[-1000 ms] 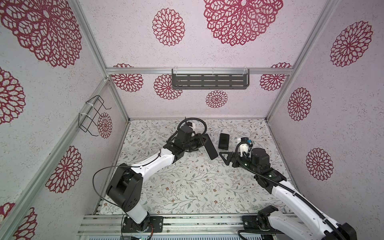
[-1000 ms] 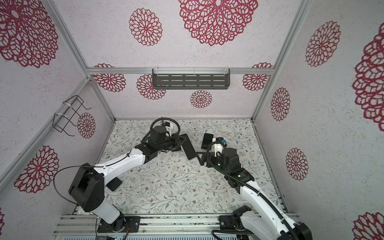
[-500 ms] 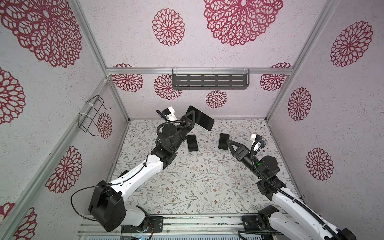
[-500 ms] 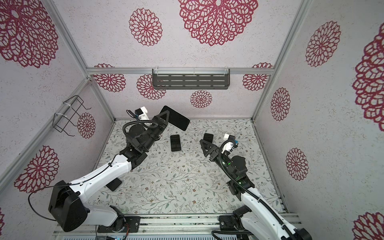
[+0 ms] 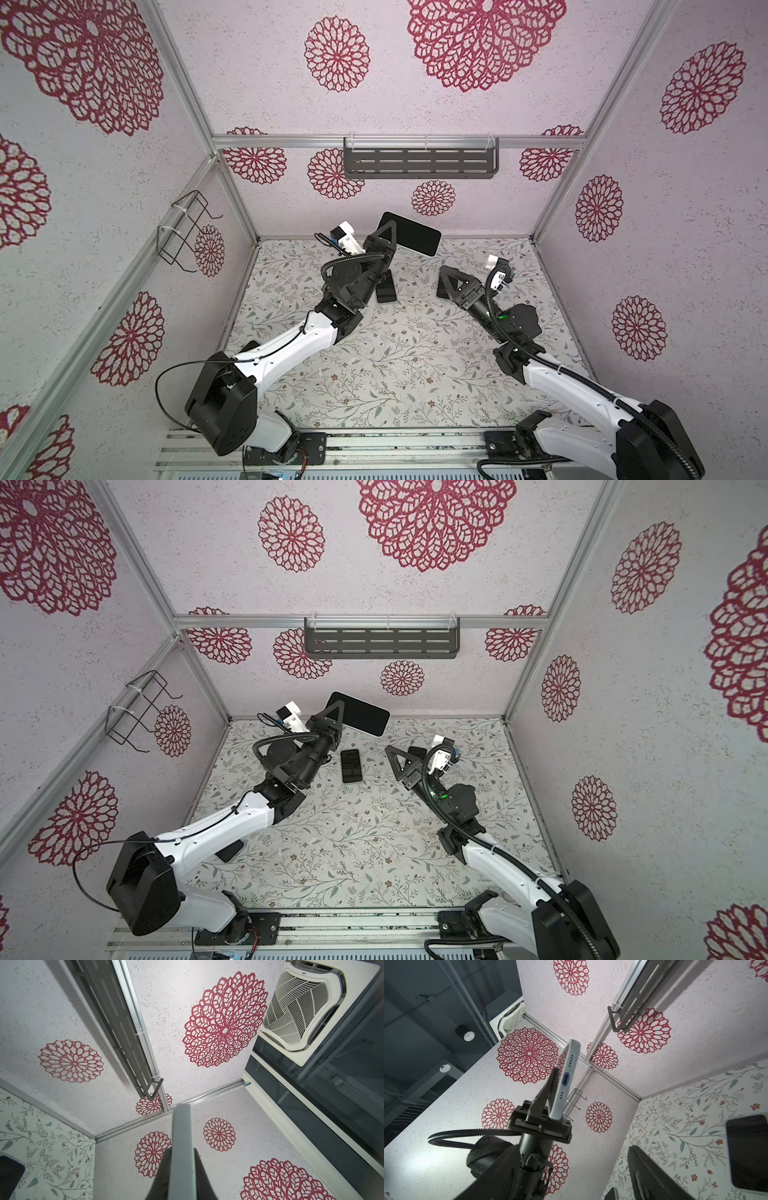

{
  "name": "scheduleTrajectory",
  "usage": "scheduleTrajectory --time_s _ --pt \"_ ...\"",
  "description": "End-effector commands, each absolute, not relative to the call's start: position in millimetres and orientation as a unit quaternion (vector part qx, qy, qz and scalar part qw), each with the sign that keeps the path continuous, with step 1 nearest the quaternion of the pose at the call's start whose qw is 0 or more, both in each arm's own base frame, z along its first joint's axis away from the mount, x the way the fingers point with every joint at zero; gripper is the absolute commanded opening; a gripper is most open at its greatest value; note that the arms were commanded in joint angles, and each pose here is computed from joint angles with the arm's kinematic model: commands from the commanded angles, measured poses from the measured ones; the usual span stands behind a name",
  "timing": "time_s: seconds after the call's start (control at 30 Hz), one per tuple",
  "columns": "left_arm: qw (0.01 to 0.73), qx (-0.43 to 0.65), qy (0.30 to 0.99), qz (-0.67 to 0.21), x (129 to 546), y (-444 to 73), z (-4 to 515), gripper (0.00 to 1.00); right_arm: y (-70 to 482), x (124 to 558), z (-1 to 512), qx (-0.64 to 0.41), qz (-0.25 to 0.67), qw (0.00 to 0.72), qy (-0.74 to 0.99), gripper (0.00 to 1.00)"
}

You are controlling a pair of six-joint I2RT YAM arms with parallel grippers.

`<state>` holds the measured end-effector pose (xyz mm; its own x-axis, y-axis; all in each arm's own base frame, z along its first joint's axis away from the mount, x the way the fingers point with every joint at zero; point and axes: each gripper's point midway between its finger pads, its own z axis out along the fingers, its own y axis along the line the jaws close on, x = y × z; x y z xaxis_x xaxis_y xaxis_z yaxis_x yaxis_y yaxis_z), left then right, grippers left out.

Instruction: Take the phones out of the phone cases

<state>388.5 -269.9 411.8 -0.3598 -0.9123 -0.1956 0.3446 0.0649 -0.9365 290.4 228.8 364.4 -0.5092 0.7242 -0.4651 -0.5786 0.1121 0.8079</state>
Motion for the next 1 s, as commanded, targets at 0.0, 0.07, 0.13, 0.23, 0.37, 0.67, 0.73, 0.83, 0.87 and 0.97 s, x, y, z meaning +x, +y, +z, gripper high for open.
scheduleTrajectory --time_s 0.0,0.07,0.13,0.23,0.37,0.67,0.73,0.83,0.87,0.97 --pt "0.499 -0.261 0.486 -0.668 375 -266 441 0.0 223 278 415 0.043 0.696 0.522 0.492 0.81" --pt "0.498 -0.261 0.485 -0.669 374 -266 441 0.0 224 280 416 0.043 0.701 0.519 0.487 0.79" --pt "0.497 -0.26 0.486 -0.67 373 -267 441 0.0 225 281 417 0.043 0.707 0.515 0.482 0.76" --pt "0.497 -0.258 0.486 -0.671 371 -269 441 0.0 227 282 417 0.043 0.713 0.512 0.477 0.68" --pt "0.497 -0.257 0.487 -0.67 370 -270 441 0.0 228 282 421 0.041 0.718 0.51 0.472 0.63" --pt "0.495 -0.253 0.487 -0.674 368 -274 442 0.0 236 283 420 0.038 0.726 0.498 0.473 0.51" --pt "0.495 -0.253 0.488 -0.673 367 -275 441 0.0 237 284 420 0.039 0.728 0.495 0.472 0.46" --pt "0.496 -0.254 0.488 -0.672 367 -274 440 0.0 238 283 420 0.038 0.73 0.493 0.471 0.41" --pt "0.496 -0.254 0.488 -0.672 367 -274 440 0.0 238 284 420 0.039 0.73 0.493 0.471 0.4" --pt "0.494 -0.252 0.488 -0.673 367 -275 440 0.0 238 285 418 0.041 0.729 0.494 0.472 0.36"
